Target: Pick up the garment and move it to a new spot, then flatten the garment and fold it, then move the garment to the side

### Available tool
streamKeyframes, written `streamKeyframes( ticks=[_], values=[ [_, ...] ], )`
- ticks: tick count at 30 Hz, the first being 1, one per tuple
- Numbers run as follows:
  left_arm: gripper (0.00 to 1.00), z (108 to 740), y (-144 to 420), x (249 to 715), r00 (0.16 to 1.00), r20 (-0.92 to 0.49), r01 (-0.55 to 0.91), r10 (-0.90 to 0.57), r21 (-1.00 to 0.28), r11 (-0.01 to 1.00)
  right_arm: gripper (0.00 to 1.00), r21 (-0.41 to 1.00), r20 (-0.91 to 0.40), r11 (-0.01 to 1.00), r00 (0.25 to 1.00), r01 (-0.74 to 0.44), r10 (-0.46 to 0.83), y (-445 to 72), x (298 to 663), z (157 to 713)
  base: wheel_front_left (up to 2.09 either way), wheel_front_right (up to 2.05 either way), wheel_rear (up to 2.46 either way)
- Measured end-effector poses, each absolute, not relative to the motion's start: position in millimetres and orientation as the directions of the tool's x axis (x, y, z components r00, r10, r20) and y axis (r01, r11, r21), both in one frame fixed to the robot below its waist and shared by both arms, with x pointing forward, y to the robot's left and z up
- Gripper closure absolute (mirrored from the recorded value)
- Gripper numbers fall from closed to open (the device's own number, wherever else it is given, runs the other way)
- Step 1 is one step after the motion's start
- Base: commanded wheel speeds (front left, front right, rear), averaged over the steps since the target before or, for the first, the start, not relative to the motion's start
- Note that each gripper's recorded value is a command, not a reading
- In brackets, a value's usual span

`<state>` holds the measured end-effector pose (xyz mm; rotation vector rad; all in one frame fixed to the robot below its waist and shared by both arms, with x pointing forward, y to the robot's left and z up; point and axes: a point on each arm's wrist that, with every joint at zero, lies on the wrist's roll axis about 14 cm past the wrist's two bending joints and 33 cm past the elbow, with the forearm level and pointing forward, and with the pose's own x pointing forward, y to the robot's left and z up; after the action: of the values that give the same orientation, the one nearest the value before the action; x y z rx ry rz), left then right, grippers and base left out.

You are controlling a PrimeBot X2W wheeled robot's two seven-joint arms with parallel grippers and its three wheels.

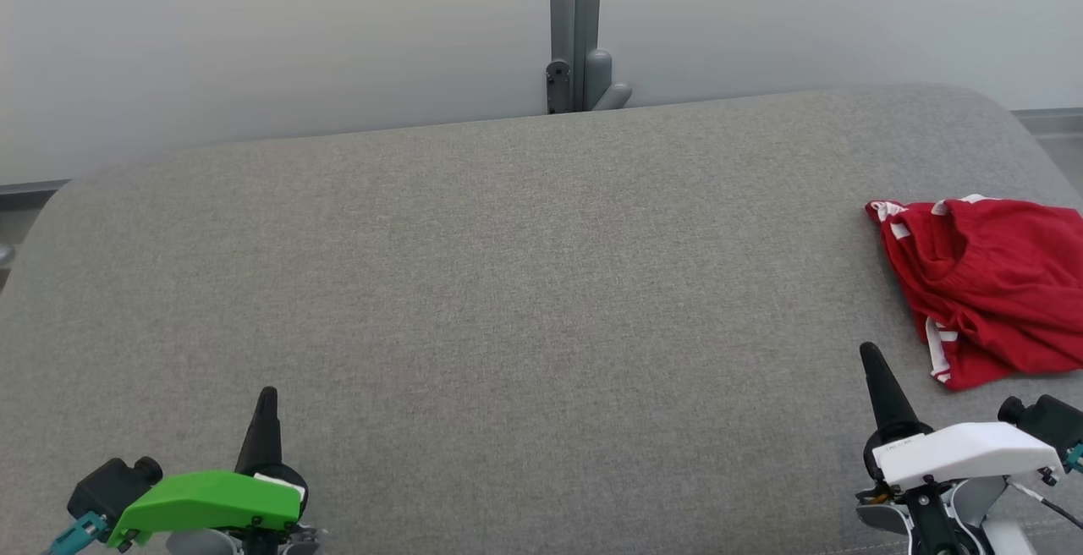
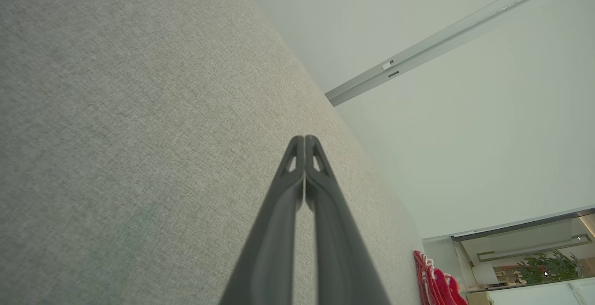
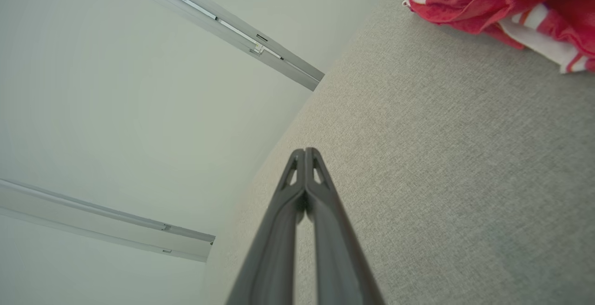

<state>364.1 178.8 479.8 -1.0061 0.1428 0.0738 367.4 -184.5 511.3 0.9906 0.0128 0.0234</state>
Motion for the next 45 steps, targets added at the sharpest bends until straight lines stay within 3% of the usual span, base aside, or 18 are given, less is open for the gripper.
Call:
streamKeyframes(
  ticks=[45],
  values=[
    [1.0,501.7,188.6,382.1,0.998,-0.06,-0.056,-0.02,-0.986,0.16,1.0,0.986,-0.007,0.166,1.0,0.007,-0.002,-199.9,379.5,511.7,0.0,0.0,0.0]
  ],
)
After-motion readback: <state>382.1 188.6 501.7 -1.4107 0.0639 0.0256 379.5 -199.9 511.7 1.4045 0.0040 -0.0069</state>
